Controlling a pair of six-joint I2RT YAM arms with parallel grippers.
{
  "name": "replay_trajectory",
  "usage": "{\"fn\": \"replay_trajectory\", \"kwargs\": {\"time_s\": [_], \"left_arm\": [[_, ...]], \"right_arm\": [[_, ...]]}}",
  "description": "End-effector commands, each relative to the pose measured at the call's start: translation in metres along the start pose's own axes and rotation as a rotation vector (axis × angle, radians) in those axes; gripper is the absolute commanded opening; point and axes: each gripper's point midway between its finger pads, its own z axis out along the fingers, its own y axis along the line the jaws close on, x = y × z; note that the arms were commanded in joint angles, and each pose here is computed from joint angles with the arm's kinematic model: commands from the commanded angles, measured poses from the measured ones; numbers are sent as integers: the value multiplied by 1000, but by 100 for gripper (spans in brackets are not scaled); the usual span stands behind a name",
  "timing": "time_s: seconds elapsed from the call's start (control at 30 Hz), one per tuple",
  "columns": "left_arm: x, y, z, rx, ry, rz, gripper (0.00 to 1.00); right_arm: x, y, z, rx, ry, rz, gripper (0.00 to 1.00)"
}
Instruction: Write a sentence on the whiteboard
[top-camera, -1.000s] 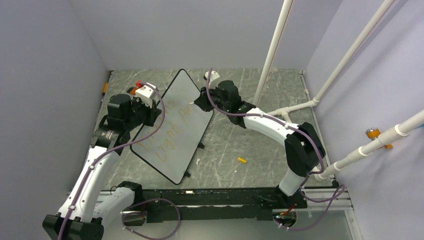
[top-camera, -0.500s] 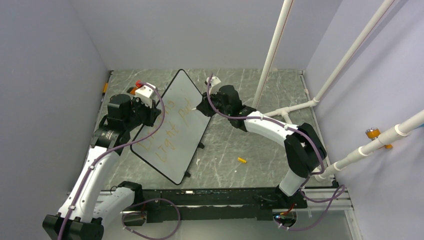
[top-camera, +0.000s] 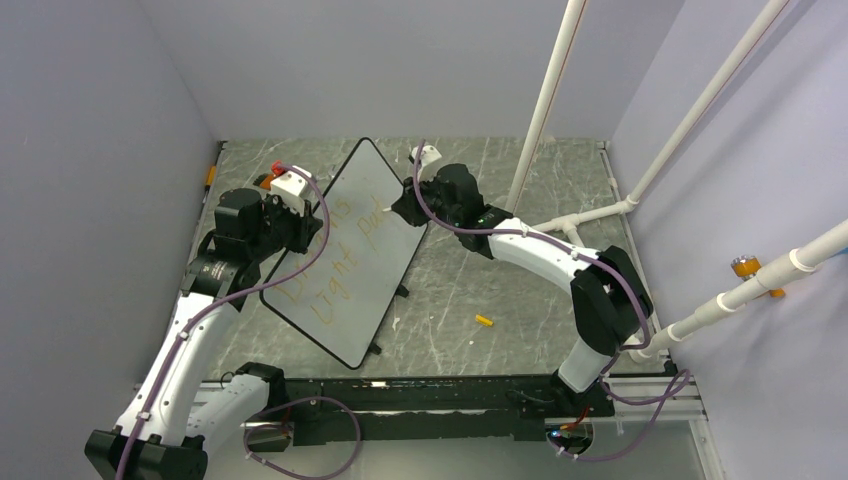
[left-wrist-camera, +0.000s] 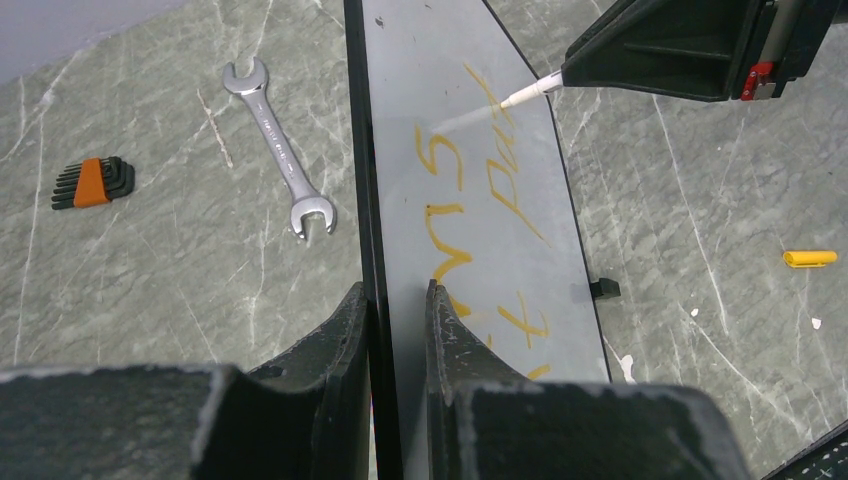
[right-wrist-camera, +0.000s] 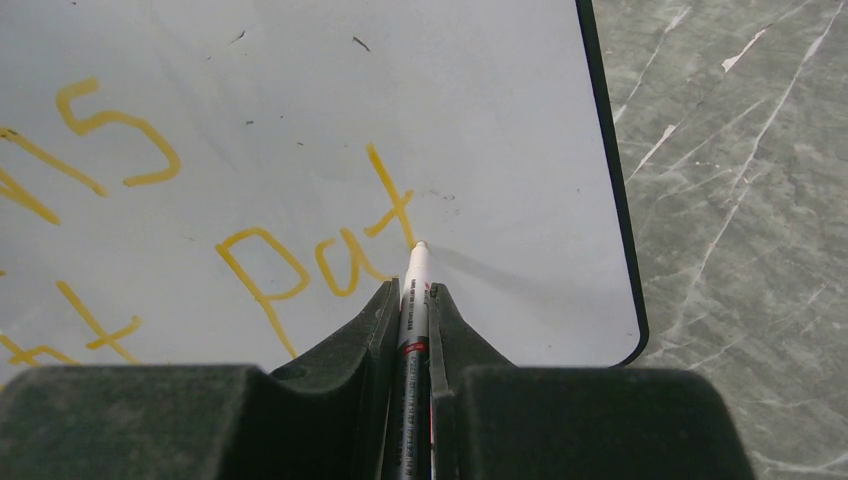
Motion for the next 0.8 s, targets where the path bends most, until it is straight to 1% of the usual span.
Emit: {"fn": "replay_trajectory", "kwargs": {"time_s": [0.0,0.1,0.33,0.77], "left_arm": [[51,-17,-2,93,181,40,0],[52,-17,-2,93,181,41,0],[51,-18,-2,96,180,40,0],[51,-19,-3,98,178,41,0]], "right_arm": [[-21,3,-1,1,-54,-29,0],[-24,4,-7,7,-66,-30,0],[-46,6,-20,21,-118,-43,0],[-86,8,-1,15,-176,-55,0]]}}
